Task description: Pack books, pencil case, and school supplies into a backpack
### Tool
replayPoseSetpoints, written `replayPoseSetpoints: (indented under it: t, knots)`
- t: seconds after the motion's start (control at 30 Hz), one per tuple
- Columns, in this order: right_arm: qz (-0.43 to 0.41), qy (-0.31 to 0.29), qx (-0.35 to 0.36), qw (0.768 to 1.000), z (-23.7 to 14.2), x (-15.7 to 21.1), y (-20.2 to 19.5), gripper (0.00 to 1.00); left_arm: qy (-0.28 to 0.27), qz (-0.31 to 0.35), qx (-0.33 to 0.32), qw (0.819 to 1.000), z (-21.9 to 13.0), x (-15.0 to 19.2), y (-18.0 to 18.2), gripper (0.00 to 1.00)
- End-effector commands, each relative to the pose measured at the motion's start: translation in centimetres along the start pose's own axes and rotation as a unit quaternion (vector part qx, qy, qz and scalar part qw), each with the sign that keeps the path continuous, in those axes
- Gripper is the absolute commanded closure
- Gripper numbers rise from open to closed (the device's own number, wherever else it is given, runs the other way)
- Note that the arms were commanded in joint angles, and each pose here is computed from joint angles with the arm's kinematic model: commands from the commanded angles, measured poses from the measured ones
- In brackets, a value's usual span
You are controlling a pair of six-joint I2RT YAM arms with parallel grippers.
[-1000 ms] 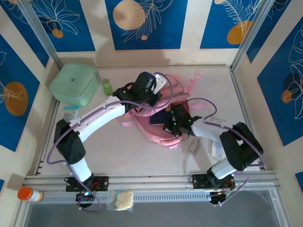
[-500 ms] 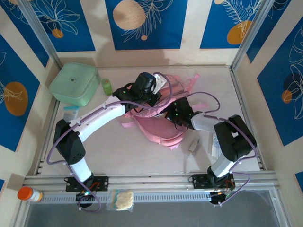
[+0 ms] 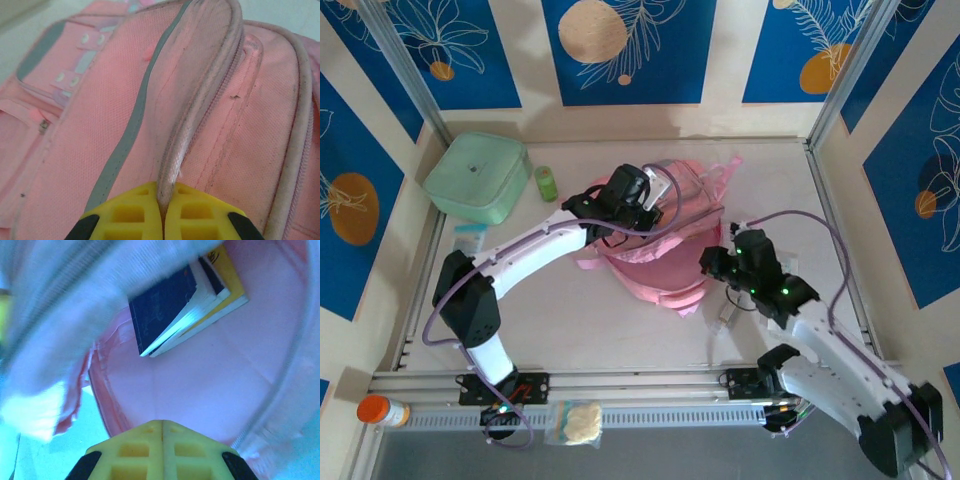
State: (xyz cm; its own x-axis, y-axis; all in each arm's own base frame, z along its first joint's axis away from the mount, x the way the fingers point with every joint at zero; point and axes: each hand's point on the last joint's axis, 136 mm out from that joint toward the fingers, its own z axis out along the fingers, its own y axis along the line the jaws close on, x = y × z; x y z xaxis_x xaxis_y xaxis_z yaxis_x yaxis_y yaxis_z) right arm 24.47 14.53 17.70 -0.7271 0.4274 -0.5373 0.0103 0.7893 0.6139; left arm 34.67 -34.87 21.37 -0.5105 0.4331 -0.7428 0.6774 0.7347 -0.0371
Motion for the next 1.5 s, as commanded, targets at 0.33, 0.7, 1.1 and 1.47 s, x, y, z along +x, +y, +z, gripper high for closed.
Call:
replayPoseSetpoints:
  t: [0.33, 0.7, 1.1, 1.47]
  knots:
    - [-0.087, 0.132, -0.01, 0.987, -2.0, 2.8, 3.4, 0.95, -0.095, -0.119, 0.062, 0.986, -6.6, -1.1, -0.7, 0.6]
    - [-0.122, 0.246, 0.016, 0.961, 5.1, 10.0, 6.7, 0.91, -0.045, -0.388, -0.053, 0.919, -4.8, 11.8, 12.2, 0.53]
    - [-0.112, 0.269, 0.062, 0.955, 7.8, 12.1, 5.5, 0.92, -0.026, -0.516, -0.061, 0.854, 1.5, 15.6, 16.7, 0.49]
    - [-0.086, 0.286, 0.076, 0.951, 7.9, 14.1, 4.6, 0.91, -0.042, -0.545, -0.058, 0.835, 4.5, 15.4, 17.4, 0.5]
